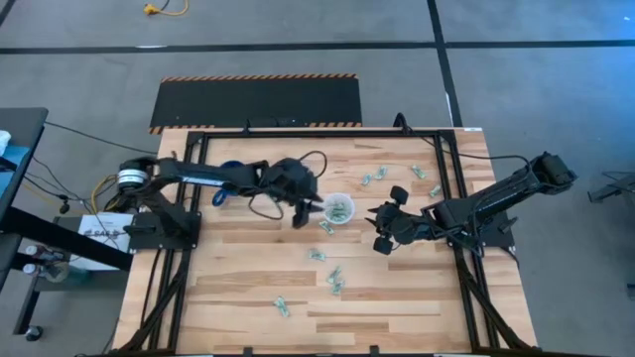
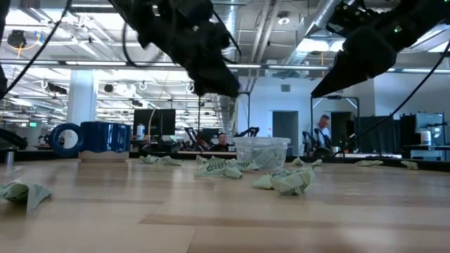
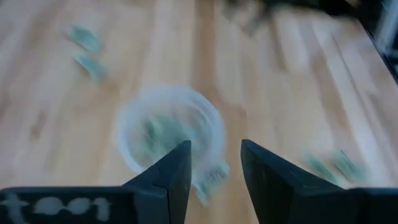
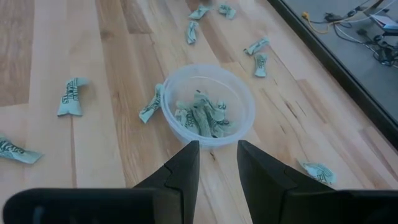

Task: Pick and place items into bin
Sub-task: Put the gray stevia packet into the transparent bin

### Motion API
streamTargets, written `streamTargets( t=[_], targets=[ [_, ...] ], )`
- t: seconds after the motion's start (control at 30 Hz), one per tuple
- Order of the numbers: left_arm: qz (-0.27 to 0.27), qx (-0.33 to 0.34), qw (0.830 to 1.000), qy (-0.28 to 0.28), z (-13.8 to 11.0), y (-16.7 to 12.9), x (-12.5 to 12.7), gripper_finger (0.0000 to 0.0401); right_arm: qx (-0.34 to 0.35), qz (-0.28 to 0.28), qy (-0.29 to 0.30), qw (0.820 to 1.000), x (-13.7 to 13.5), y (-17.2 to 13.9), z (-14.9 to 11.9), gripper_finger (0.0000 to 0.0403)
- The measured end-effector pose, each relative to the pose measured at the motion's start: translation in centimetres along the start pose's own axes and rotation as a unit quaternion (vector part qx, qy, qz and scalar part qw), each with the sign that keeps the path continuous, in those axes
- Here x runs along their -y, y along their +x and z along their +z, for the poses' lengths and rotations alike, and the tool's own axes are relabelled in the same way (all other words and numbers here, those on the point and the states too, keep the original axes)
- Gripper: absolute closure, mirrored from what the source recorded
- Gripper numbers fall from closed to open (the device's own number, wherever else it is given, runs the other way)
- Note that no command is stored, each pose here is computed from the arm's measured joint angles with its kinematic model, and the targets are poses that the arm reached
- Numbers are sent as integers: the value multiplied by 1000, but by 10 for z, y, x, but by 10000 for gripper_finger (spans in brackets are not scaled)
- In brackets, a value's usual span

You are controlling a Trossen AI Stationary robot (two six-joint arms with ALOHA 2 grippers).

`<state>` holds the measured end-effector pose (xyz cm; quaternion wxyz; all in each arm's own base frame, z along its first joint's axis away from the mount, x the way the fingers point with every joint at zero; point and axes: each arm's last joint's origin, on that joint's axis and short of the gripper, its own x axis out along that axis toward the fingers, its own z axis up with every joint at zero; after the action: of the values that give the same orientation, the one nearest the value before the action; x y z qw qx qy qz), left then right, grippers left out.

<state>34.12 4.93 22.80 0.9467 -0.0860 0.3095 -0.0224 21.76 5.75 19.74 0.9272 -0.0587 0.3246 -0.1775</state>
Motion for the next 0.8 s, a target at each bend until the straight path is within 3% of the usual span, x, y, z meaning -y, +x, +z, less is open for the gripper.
streamTargets(
  t=[0.23, 0.4, 0.6, 0.8],
  targets=[
    [-43, -112, 993, 18, -20, -20, 71, 273, 2, 1, 2, 1000, 0, 0, 0, 301],
    [-32, -164, 984, 65, -47, -21, 134, 273, 3, 1, 3, 1000, 0, 0, 1, 301],
    [-21, -172, 979, 110, -75, -33, 191, 273, 7, 2, 6, 1000, 0, 0, 1, 301],
    [-54, -179, 969, 164, -95, -41, 223, 273, 12, 4, 10, 1000, -1, 0, 3, 301]
  ],
)
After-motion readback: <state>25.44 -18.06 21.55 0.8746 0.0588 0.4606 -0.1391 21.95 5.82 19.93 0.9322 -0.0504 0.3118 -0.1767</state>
